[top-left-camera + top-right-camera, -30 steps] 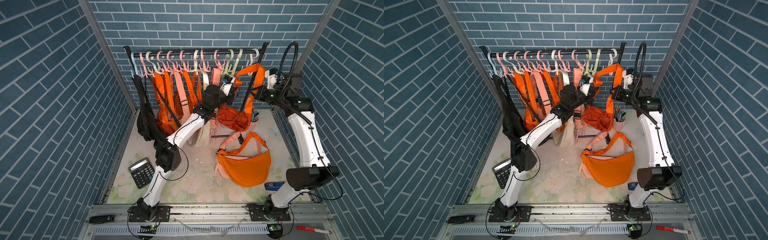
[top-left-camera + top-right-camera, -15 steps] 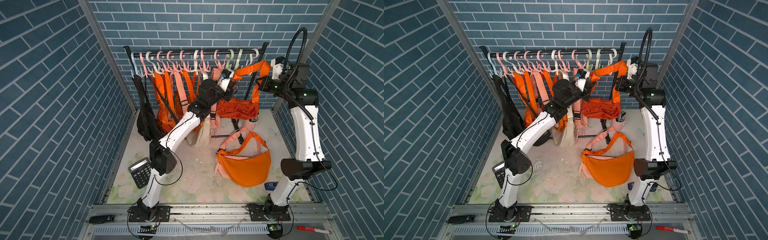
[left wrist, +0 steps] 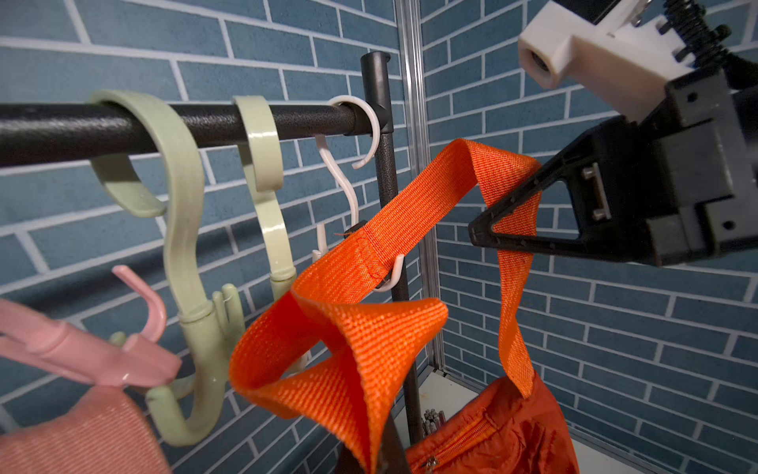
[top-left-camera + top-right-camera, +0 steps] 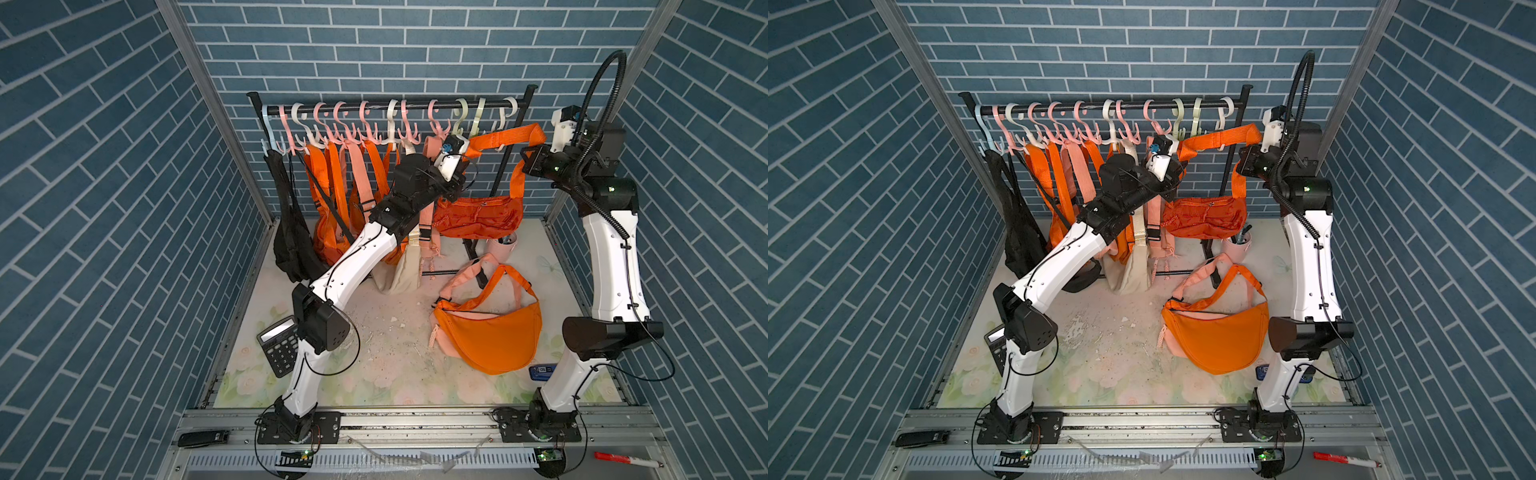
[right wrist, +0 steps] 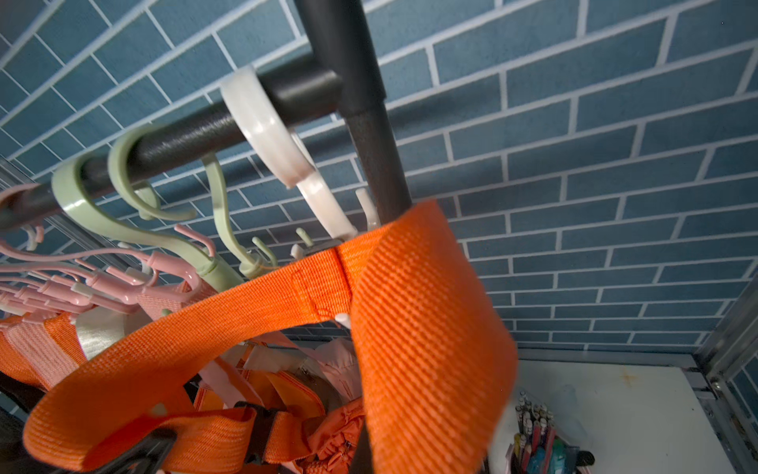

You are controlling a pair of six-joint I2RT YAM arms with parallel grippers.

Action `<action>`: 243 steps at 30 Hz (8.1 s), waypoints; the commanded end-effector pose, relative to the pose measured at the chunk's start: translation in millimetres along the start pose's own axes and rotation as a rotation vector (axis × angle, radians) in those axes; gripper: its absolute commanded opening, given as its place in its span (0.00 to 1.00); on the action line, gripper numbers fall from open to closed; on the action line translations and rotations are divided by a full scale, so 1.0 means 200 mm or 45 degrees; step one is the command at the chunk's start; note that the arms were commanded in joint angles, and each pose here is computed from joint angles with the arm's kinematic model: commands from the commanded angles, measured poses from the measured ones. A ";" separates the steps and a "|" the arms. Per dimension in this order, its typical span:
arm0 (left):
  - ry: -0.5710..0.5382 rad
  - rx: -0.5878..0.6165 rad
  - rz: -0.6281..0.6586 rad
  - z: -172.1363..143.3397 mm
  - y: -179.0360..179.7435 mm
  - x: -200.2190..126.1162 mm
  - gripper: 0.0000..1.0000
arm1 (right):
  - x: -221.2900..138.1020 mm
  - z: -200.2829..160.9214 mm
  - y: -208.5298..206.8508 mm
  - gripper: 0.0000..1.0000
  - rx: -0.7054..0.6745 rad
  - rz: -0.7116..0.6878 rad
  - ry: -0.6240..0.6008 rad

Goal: Take the bag off the hook
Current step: Pick up the bag from the hook, then place the bag inside the bag, then pick up the bag from the hook.

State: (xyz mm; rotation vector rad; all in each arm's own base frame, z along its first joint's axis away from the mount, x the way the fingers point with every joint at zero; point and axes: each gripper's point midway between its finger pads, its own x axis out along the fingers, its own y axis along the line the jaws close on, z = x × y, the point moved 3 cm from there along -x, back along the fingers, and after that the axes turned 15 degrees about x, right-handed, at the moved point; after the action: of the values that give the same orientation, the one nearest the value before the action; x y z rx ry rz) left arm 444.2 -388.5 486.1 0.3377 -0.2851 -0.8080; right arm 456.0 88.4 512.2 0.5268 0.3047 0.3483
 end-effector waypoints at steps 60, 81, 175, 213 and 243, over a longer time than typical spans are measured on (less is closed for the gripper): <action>0.063 0.302 0.181 0.32 -0.13 -1.06 0.00 | -1.13 -0.39 -0.06 0.00 0.027 -0.242 -0.345; 0.091 0.224 -0.183 0.29 -0.67 -1.20 0.00 | -1.46 -0.66 -0.08 0.00 0.053 -0.288 -0.263; 0.936 -0.307 -0.103 -1.46 -0.96 -0.36 0.24 | -0.32 -1.55 -1.45 0.04 0.338 -1.072 0.237; 0.654 -0.184 0.133 -0.53 -0.44 -1.03 0.74 | -0.65 -1.10 -0.85 0.80 0.234 -0.631 0.015; 0.772 0.089 0.435 -0.57 -0.21 -1.69 0.83 | -0.23 -1.16 -0.23 0.77 -0.052 -0.239 0.177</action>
State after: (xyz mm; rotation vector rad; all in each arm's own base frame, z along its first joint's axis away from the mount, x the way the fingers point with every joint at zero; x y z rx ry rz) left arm 235.1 -151.7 330.7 0.5681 0.1931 -0.3694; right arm 333.0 125.4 284.7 0.4444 0.5474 0.1639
